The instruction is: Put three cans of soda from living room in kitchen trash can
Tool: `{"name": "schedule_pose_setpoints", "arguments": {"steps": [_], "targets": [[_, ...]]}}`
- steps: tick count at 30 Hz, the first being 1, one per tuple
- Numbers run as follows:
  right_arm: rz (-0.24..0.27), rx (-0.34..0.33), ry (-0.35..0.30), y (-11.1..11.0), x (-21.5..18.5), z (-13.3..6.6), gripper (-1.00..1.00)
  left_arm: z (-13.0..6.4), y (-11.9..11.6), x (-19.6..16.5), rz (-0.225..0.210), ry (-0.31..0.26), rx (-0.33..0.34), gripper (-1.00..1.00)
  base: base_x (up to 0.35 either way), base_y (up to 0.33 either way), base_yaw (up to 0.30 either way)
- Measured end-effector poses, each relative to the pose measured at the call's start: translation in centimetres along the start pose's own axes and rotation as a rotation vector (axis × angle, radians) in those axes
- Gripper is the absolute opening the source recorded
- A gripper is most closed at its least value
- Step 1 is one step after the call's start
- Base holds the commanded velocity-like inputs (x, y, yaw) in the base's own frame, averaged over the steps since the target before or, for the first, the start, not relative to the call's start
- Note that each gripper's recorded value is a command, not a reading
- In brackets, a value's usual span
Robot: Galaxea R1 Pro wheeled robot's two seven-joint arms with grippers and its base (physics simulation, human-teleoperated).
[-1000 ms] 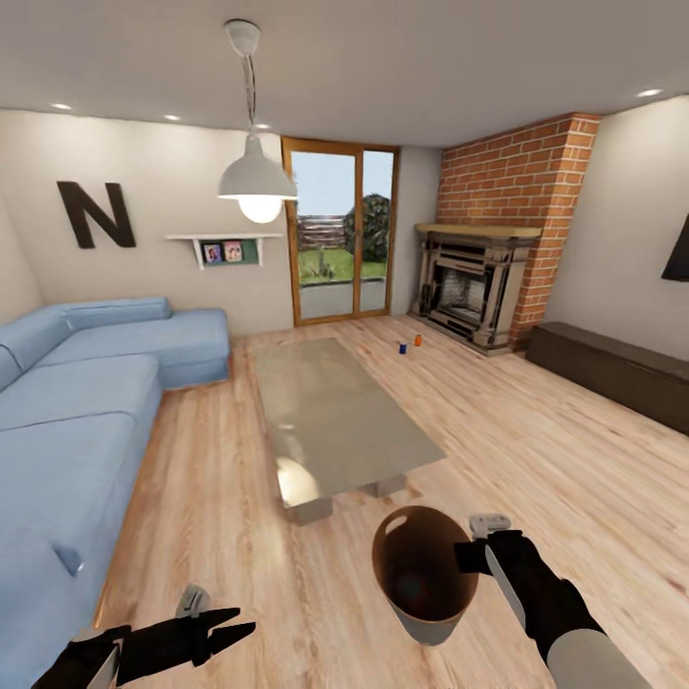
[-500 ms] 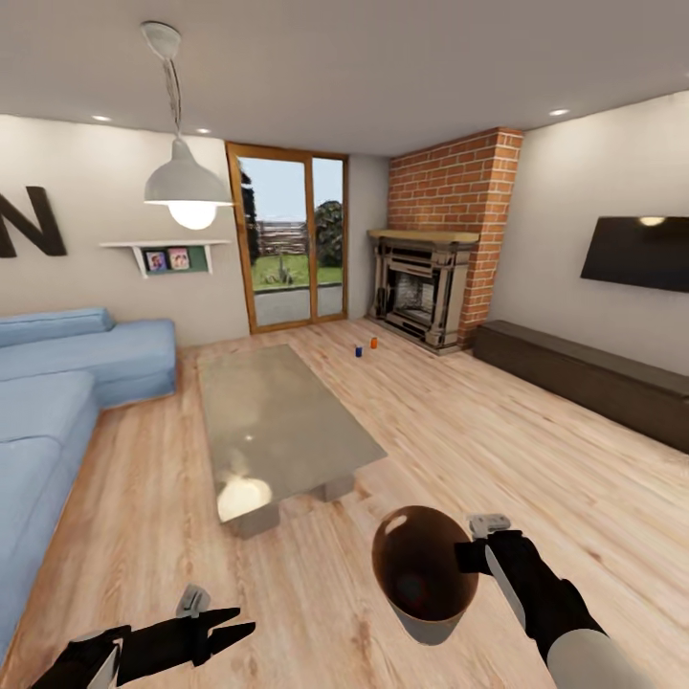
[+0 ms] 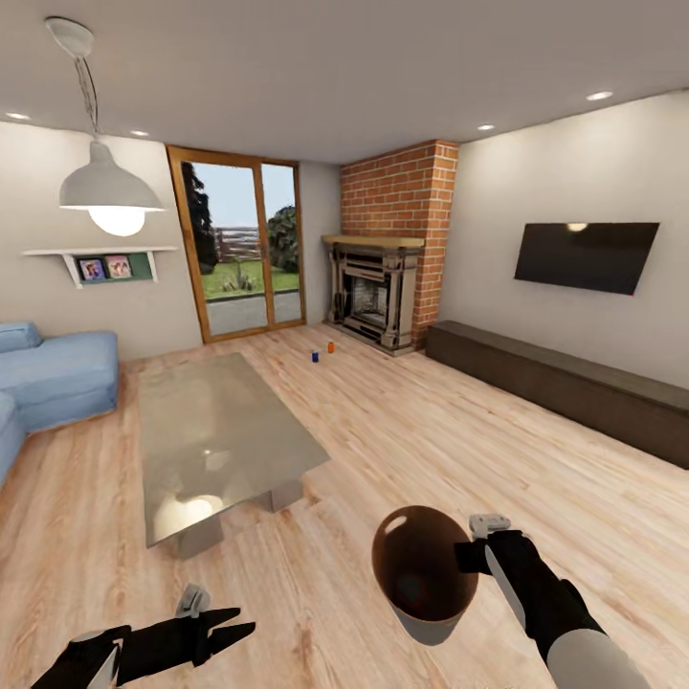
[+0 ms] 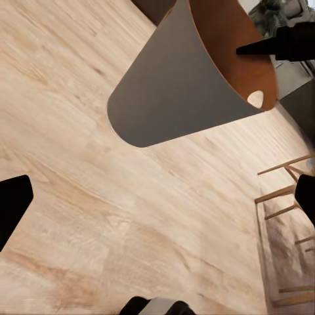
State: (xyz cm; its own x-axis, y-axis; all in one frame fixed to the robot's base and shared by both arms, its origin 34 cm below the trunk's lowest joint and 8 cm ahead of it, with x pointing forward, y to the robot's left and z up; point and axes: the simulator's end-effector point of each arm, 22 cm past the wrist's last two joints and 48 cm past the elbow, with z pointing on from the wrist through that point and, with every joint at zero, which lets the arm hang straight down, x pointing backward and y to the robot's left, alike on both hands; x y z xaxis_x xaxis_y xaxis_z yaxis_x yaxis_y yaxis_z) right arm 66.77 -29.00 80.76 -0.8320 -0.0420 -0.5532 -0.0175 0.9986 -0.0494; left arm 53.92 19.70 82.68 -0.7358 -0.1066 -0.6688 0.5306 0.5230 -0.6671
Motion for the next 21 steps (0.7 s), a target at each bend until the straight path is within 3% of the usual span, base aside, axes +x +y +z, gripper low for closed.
{"name": "schedule_pose_setpoints", "arguments": {"steps": [21], "targets": [[0.000, -0.001, 0.009, 0.04, 0.34, 0.29, -1.00, 0.07, 0.20, 0.29, -0.008, 0.005, -0.002, 1.00, 0.160, -0.350, -0.030]]}}
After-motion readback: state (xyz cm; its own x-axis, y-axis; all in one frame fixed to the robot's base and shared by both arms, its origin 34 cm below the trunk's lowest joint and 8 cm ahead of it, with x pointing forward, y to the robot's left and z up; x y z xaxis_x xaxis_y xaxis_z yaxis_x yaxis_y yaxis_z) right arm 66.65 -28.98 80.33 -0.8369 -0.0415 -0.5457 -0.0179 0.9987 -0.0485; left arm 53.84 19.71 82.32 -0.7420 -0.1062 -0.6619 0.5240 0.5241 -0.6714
